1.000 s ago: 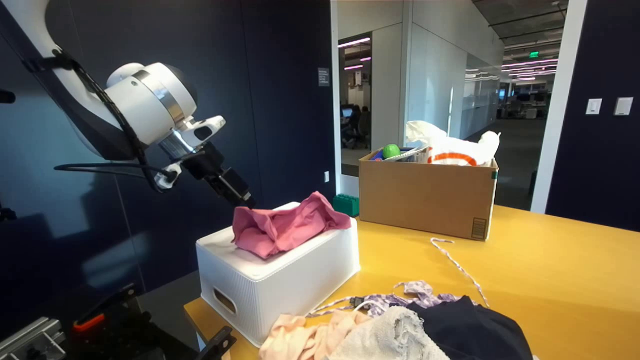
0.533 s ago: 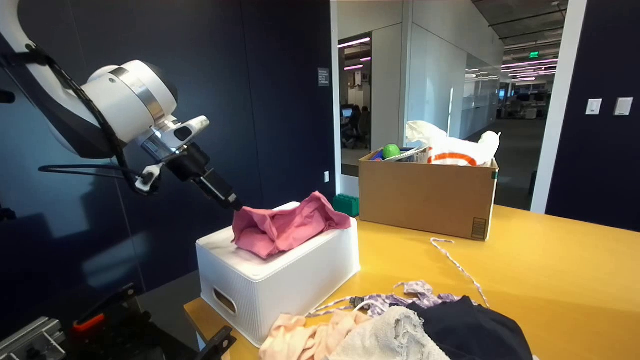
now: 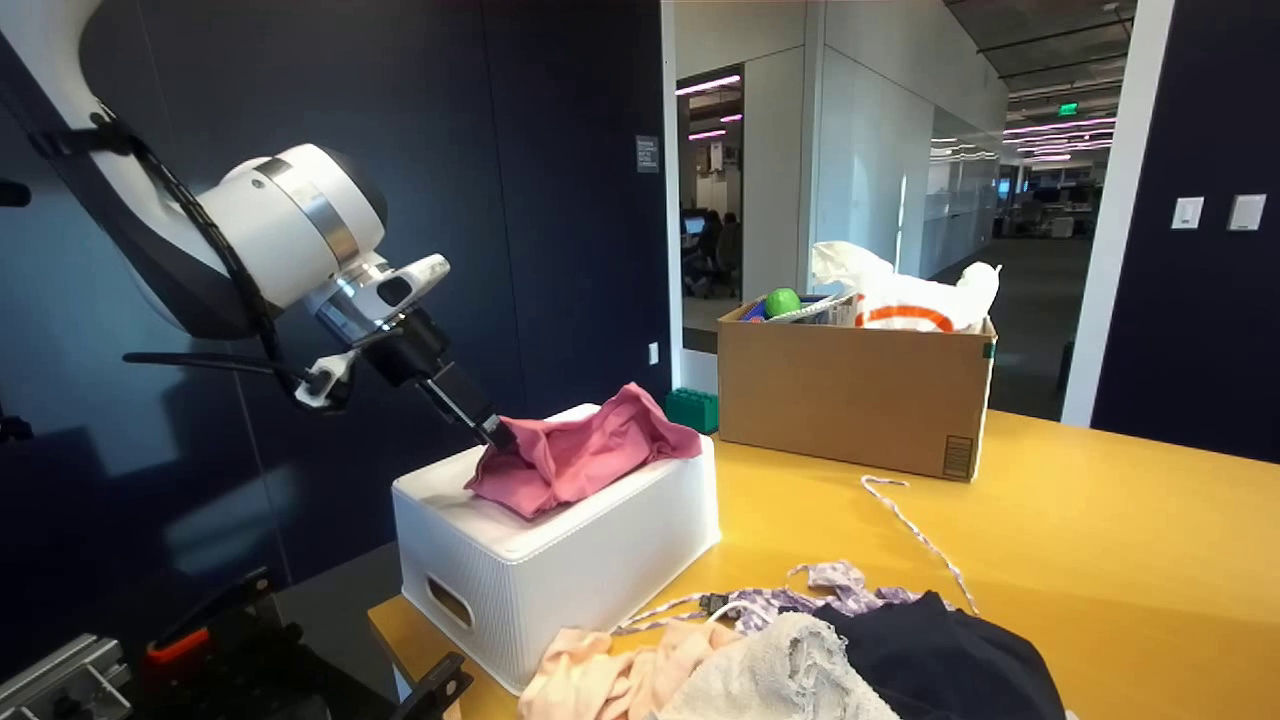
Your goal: Put the pink shirt over the laundry basket
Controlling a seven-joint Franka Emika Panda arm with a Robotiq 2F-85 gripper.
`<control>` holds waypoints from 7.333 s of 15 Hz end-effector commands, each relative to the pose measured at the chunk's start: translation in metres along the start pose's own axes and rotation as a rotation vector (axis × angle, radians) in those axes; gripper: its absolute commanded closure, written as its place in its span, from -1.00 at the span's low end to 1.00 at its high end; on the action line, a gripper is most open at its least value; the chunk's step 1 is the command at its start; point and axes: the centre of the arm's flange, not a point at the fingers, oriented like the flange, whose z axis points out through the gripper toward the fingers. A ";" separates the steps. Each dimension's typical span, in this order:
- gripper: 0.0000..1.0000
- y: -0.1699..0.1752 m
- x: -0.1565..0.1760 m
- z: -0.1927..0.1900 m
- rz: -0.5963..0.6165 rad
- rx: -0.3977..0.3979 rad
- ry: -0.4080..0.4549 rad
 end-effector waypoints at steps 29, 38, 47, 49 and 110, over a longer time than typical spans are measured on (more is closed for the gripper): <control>0.97 -0.011 0.007 -0.039 0.167 0.017 0.100; 0.97 0.050 0.098 -0.081 0.426 -0.005 0.231; 0.97 0.068 0.126 -0.067 0.537 -0.085 0.271; 0.97 0.047 0.131 -0.062 0.506 -0.080 0.282; -1.00 -0.011 0.064 -0.031 1.083 0.148 -0.638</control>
